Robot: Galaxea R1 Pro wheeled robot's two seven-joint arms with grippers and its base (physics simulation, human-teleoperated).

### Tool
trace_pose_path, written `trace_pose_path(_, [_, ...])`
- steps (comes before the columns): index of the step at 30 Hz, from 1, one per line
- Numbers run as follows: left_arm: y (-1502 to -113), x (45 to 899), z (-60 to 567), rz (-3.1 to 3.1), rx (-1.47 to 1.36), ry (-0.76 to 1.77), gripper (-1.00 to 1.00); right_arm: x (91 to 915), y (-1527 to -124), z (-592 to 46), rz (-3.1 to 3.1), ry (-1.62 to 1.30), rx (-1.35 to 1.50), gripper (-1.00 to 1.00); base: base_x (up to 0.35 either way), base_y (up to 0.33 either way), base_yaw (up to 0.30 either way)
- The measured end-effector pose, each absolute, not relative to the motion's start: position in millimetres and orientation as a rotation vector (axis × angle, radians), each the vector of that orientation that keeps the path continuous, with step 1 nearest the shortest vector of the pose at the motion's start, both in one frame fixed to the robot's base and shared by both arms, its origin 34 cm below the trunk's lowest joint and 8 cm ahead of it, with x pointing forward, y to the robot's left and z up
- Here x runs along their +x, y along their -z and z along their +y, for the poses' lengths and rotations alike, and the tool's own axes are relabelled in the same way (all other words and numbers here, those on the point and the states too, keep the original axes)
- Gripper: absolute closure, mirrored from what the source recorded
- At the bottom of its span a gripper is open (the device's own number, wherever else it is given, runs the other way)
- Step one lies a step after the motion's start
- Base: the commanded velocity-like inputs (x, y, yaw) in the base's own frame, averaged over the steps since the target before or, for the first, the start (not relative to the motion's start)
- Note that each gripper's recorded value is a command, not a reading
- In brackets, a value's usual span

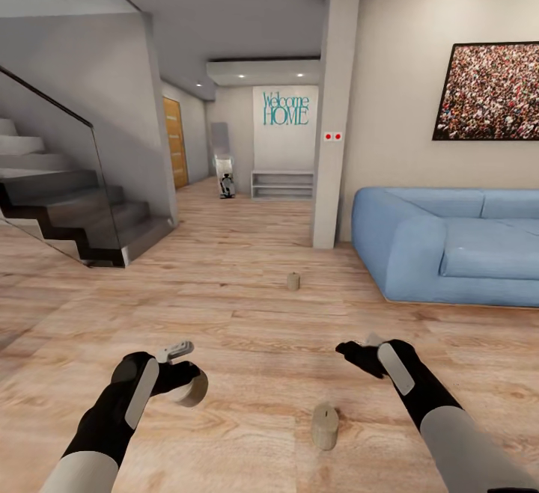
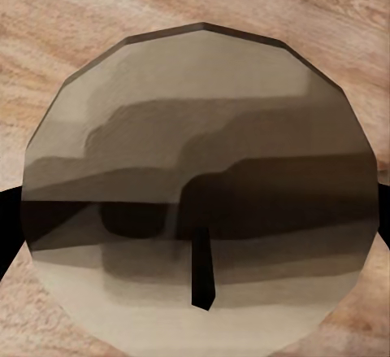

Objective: Place each of the two pumpkins and all three candles from the living room inside a cabinet in the living room (use any cabinet), then make sure every cabinet is closed, and position the cauldron so it is next to a table in the living room.

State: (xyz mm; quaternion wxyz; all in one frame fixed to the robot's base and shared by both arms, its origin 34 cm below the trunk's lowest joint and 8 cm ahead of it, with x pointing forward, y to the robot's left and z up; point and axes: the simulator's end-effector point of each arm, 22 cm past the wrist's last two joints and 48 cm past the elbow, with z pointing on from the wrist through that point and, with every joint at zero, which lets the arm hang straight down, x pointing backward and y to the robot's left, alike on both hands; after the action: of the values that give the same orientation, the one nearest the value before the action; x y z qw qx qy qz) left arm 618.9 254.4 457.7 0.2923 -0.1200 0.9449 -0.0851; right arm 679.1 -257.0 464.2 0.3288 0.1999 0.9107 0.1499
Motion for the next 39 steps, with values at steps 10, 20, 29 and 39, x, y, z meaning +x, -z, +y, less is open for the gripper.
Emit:
trace_pose_path(10, [-483,628,254,2.46,-0.302,0.221,1.0,669,-452,-174,2.472,-0.27,0.323,-1.0,0.0,0.0,0.0])
trace_pose_path(20, [-526,624,259,2.347,-0.277,0.213,1.0,662,-436,-151,2.547,-0.178,0.214,-1.0,0.0,0.0,0.0])
trace_pose_path(29, [-548,616,262,2.285,-0.266,0.203,1.0,661,-435,-143,2.55,-0.152,0.152,-1.0,0.0,0.0,0.0])
trace_pose_path(39, [-548,615,261,2.284,-0.266,0.208,1.0,650,-422,-142,2.598,-0.119,0.11,-1.0,0.062,0.0,0.0])
